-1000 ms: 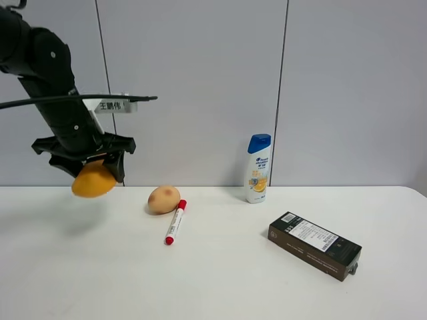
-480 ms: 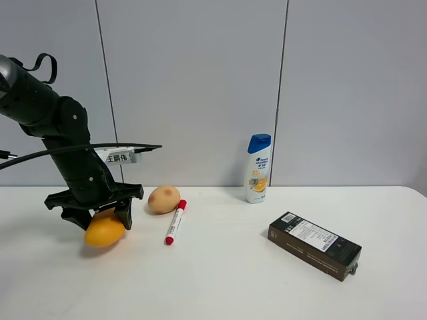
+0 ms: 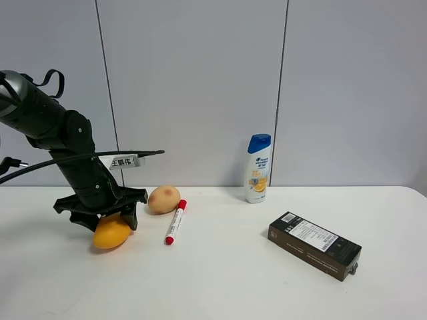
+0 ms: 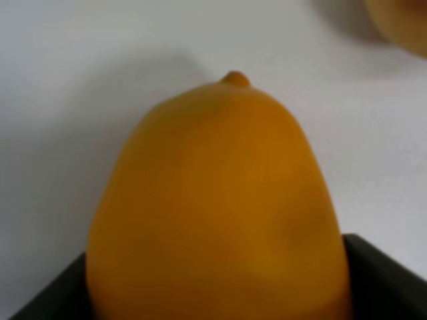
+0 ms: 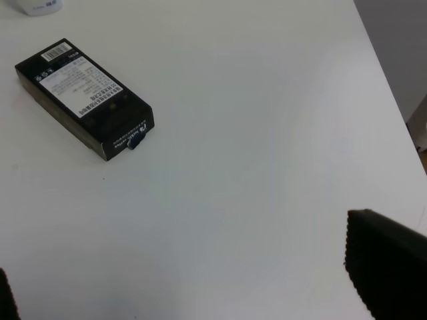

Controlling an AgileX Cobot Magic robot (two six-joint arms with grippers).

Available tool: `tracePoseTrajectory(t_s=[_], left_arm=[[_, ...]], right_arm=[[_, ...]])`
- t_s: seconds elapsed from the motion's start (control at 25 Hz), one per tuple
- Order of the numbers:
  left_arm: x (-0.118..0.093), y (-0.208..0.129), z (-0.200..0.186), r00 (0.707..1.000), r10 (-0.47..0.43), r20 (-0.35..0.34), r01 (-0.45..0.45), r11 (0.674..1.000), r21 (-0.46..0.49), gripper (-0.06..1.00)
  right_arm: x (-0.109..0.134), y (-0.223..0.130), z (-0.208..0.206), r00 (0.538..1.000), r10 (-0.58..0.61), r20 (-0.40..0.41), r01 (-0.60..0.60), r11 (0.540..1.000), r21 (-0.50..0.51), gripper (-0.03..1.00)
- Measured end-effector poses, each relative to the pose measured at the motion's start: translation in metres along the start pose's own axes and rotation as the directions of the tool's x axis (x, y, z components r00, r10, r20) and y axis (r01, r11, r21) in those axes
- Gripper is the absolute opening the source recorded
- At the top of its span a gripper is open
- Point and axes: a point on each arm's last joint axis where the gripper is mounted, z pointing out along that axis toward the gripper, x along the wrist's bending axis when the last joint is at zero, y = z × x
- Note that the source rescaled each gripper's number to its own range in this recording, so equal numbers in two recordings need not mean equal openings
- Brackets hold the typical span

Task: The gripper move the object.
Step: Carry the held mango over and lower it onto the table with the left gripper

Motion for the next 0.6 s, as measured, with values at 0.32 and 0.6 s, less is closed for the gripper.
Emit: tracePoseTrajectory(t_s=[0.32, 0.6], left_arm=[[-0.007, 0.0036, 0.001, 0.999, 0.044, 0.017, -0.042, 0.997, -0.063, 0.71], [-0.0076, 0.0035, 0.001, 0.999, 0.031, 0.019, -0.03, 0.998, -0.063, 1.0]], right_arm=[[0.0, 0.0, 0.0, 1.0, 0.0, 0.0, 0.0, 1.0, 0.0, 1.0], [0.0, 0.0, 0.0, 1.0, 0.0, 0.0, 0.0, 1.0, 0.0, 1.0]])
